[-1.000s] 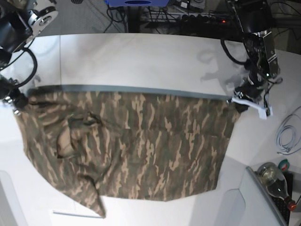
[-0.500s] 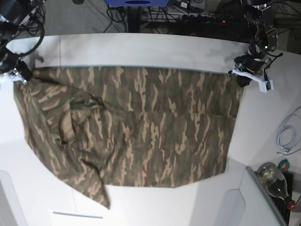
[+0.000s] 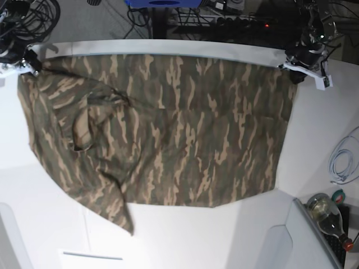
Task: Layout the t-shirt on the table in an organized manner, then fold the t-shirt properly
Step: 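Lift the held edge and pull it back, unfolding the shirt flat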
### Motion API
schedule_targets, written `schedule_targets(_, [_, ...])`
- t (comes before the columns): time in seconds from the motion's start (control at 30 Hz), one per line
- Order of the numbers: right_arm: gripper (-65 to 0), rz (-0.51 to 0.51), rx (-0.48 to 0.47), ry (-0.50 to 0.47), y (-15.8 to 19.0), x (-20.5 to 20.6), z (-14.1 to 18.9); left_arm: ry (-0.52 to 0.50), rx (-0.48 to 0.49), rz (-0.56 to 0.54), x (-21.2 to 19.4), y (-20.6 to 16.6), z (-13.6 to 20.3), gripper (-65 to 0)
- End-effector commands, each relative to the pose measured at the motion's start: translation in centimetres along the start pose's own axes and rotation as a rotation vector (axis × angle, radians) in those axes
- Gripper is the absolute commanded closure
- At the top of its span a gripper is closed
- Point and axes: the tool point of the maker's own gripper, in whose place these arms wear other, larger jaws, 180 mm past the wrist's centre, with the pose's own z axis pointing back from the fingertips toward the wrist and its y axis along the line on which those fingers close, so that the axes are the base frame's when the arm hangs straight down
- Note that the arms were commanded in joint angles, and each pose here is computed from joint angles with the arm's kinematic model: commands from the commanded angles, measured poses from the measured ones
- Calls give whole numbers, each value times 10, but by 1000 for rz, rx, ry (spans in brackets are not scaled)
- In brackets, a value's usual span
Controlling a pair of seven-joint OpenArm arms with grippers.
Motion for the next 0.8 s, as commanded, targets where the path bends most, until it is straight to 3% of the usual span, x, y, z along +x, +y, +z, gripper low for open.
schedule_targets(0.0, [0,22,-10,-51,-5,16,7,-37,34,-6,11,12,4,0])
schedule_targets(0.57, [-5,6,-19,-20,-9,-3,8,5,51,-8,-9,20,13,0])
schedule_targets(0.63, [-54,9,-21,-22,-10,-3,9,3,52,-9,-7,20,13,0])
schedule_targets(0.73, [-239,23,-19,-47,-5,4,14,-18,44,-24,-1,16,20,0])
schedule_targets(0.77, [-288,25,-16,-55,-2,5,15,-30,38,-28,2,13,22,-39])
